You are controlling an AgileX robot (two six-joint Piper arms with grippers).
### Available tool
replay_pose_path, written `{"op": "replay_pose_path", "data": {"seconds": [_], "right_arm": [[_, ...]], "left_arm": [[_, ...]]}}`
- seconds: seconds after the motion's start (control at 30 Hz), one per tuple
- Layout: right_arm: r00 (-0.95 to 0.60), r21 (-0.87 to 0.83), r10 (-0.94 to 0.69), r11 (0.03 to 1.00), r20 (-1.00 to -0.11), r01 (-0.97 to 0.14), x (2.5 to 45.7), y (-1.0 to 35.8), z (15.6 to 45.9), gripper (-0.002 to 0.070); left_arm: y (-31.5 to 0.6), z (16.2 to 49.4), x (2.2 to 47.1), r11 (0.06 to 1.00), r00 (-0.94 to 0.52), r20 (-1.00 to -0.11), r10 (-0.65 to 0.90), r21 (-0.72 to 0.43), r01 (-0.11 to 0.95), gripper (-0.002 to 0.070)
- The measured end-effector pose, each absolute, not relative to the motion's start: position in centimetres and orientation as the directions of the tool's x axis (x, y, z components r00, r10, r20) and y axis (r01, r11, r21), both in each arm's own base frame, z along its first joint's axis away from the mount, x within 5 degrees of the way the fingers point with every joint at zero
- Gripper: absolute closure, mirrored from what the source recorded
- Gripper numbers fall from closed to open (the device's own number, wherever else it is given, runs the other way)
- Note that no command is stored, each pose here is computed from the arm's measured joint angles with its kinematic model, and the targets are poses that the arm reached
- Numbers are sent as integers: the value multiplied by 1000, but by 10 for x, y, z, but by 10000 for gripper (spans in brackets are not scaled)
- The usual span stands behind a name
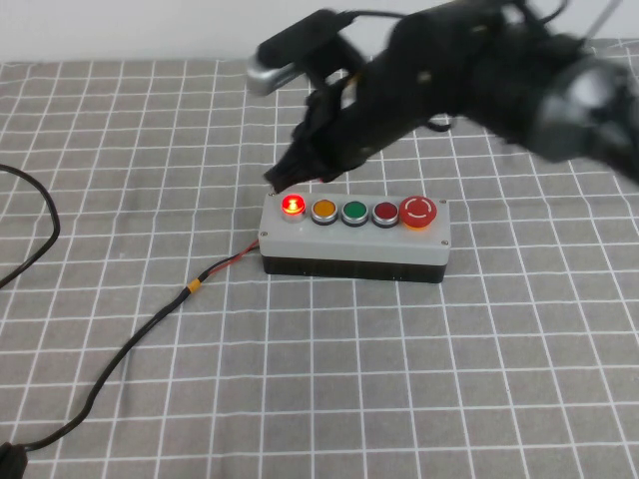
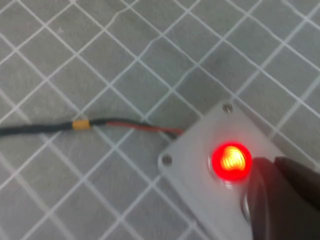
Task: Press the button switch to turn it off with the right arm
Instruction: 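Press the lit red button on the button box to turn it off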
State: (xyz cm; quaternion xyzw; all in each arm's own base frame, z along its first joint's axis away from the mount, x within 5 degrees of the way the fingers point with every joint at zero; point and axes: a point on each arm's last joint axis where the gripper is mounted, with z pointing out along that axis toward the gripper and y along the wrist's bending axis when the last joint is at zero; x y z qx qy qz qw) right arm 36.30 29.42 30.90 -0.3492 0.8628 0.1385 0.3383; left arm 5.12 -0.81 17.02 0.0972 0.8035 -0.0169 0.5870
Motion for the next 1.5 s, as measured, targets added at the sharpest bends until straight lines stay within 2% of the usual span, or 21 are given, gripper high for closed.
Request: {"op": "replay_pose_path", "data": {"seconds": [0.17,0.4,0.67,1.23,1.5], "right_arm": [[-550,-1,-513,732,-659,-682,386,311,281,692],[-574,0,-532,733,-623,-680,396,319,253,692],[-577,3,-513,745,-636,-667,400,321,251,692],[-602,-8,-547,744,-582,-668,399,319,245,692],[-601,-18,-538,754,-592,-657,402,319,251,692]], "left_arm": [[-8,170,51,981,-292,-947,136,87,176,678],[-8,170,51,981,-292,-947,136,87,176,678],[-8,170,51,981,-292,-947,135,85,176,678],[-8,170,51,981,-292,-947,135,85,176,678],[-10,170,51,983,-297,-950,96,43,180,678]]}}
